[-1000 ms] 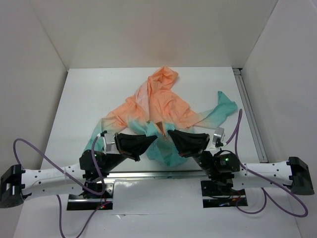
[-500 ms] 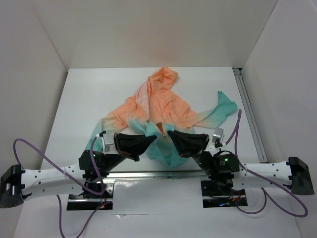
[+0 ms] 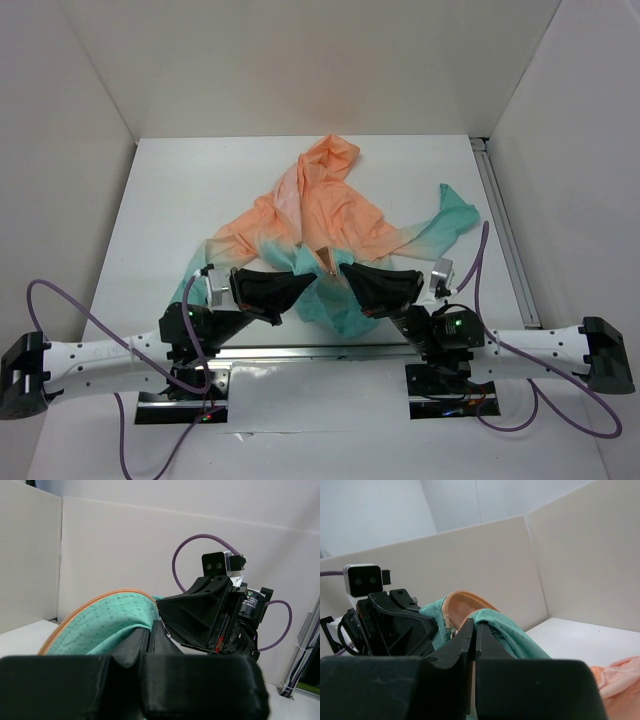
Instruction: Zip up the jacket
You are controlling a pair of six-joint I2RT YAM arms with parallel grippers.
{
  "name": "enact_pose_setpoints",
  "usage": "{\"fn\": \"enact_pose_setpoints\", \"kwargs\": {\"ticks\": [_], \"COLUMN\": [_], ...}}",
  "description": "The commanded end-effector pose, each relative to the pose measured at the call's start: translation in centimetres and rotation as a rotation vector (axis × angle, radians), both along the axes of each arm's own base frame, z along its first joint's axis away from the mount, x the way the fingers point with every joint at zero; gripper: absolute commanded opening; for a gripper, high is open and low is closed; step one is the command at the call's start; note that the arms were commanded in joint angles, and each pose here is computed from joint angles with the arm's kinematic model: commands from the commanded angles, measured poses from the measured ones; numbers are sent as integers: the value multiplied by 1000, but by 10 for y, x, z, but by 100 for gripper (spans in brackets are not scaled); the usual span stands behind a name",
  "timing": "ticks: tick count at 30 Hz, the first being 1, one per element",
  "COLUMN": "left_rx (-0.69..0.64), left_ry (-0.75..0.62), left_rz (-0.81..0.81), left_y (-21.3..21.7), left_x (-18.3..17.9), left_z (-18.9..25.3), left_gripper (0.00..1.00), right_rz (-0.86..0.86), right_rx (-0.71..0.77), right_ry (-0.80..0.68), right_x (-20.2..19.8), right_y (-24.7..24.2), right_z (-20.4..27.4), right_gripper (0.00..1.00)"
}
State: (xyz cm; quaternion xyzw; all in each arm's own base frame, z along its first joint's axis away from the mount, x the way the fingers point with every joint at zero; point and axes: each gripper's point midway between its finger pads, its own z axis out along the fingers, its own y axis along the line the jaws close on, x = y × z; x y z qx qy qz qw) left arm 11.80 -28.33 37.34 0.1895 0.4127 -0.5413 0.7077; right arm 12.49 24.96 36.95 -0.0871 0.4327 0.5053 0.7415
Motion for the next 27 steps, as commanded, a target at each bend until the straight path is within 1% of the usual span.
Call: {"fn": "enact_pose_setpoints", "kwargs": {"ticks": [1, 12, 27], "left_rx": [-102, -94, -104], "left_ry": [-18, -13, -12], "left_rz": [-11, -24, -4], "left_y": [12, 4, 8], "left_x": [-5, -4, -2], "left_z": [24, 22, 25], "left_gripper": [0, 0, 0], "right_rz": [-10, -4, -4], "right_rx": [82, 81, 90], "right_ry": [-24, -30, -32], "right_x": [-2, -3, -3], "right_y": [-14, -14, -16], "right_z": [17, 17, 20], "right_gripper": [0, 0, 0]}}
